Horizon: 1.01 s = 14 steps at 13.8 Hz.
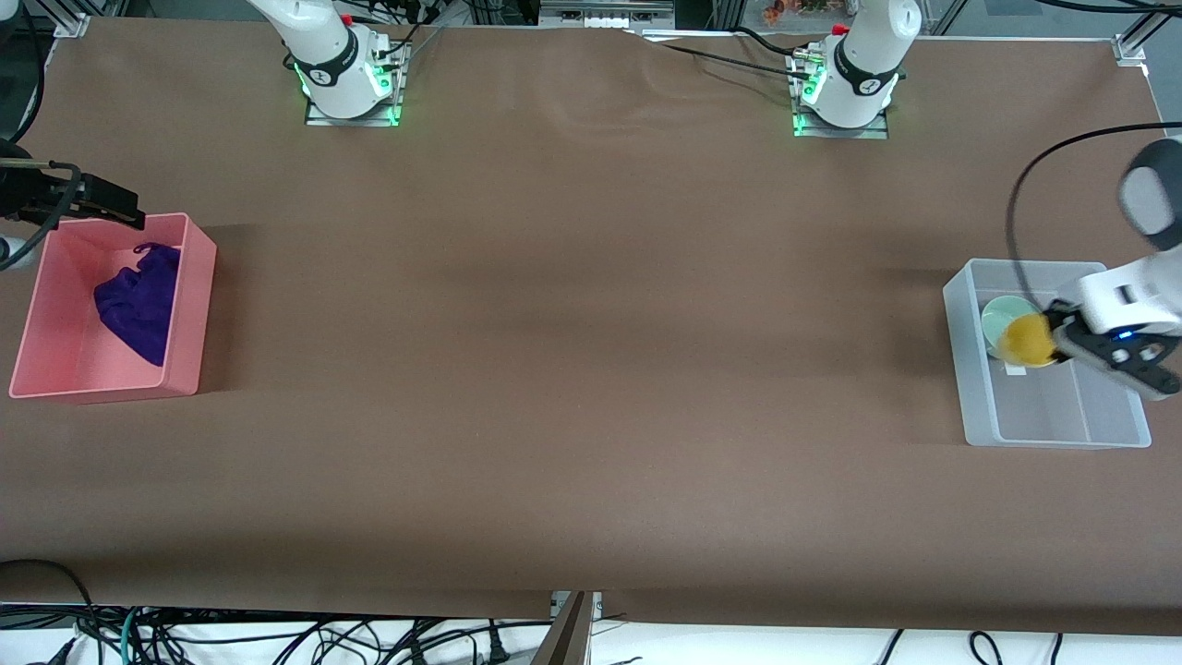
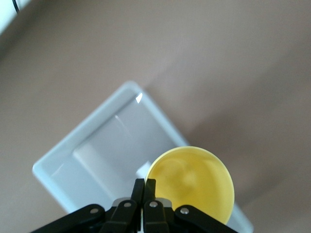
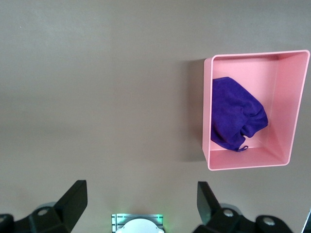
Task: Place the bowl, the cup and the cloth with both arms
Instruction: 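Carry the yellow cup with the left gripper into the green bowl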
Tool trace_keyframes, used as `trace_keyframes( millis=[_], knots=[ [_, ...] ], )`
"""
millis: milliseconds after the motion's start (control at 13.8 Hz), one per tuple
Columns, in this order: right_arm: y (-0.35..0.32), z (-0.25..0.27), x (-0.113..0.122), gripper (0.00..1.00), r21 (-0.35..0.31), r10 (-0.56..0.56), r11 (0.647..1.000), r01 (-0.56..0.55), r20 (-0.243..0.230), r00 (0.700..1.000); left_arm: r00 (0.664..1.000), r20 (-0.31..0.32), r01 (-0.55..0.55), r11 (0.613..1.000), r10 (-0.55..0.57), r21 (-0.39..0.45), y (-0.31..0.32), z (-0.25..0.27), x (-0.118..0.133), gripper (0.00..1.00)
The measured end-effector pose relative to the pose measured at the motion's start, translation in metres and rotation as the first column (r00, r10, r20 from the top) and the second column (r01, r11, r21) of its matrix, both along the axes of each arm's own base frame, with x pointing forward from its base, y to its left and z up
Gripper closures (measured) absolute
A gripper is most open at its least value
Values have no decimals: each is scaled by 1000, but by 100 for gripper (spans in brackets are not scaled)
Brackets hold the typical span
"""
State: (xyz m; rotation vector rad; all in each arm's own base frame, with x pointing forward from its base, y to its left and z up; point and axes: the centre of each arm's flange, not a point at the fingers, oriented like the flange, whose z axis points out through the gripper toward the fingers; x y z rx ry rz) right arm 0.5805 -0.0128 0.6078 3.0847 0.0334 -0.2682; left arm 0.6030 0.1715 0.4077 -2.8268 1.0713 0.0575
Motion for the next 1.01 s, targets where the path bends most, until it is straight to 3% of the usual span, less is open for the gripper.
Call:
trace_keyframes(
  millis=[290,580,942,1014],
  knots=[
    [2,-1,0,0,0,4,1000,-4,0,1000,995,-99,0,1000,-2,-22,52,-58,-42,97],
    [3,-1,3,0,0,5,1000,-5,4,1000,999,-28,18,1000,-18,4,54,-112,-61,97],
    [3,-2,4,0,0,6,1000,-6,10,1000,1000,-3,17,1000,-17,7,54,-113,-60,97],
    [3,-2,4,0,0,6,1000,-6,11,1000,1000,-8,17,1000,-17,6,54,-115,-60,93]
  ],
)
